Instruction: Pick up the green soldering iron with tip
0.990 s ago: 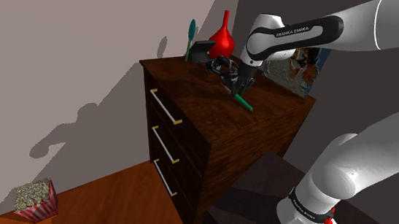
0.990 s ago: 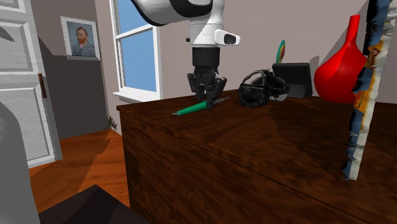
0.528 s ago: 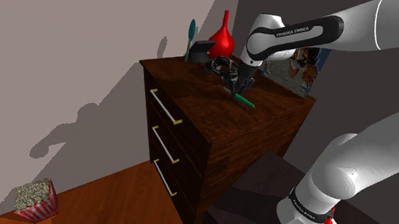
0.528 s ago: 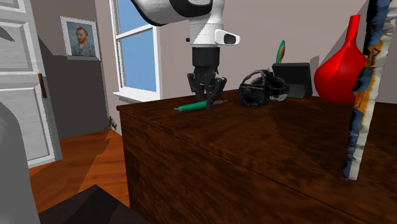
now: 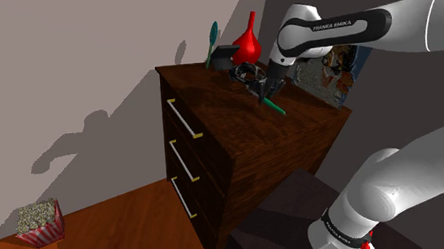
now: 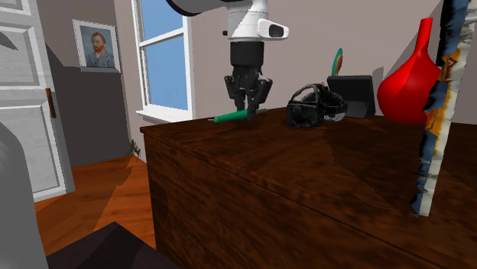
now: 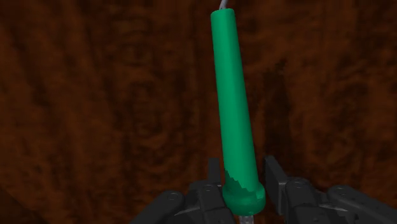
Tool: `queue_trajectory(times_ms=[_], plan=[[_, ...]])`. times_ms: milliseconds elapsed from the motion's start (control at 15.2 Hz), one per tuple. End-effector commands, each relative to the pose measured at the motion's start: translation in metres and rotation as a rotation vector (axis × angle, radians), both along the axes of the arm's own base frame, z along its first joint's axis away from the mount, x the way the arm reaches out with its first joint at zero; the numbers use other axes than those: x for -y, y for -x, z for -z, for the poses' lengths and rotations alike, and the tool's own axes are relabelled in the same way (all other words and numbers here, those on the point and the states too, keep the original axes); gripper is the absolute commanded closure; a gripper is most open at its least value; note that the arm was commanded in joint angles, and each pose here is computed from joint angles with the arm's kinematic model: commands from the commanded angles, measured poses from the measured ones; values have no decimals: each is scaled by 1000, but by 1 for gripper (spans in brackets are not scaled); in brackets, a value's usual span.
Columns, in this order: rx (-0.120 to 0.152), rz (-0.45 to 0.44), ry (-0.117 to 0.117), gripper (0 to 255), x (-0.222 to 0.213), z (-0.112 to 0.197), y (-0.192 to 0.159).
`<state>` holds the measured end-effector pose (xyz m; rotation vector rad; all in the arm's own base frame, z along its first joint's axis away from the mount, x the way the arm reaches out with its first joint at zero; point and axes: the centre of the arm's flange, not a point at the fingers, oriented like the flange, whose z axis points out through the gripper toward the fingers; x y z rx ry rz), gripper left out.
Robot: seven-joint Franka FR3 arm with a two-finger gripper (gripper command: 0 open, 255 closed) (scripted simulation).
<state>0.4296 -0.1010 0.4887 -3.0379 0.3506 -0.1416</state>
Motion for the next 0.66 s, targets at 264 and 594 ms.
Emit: queue_trajectory(times_ms=[264, 594], plan=[[0, 0, 0, 255, 0, -32, -1], [0, 0, 0, 255, 0, -49, -1]])
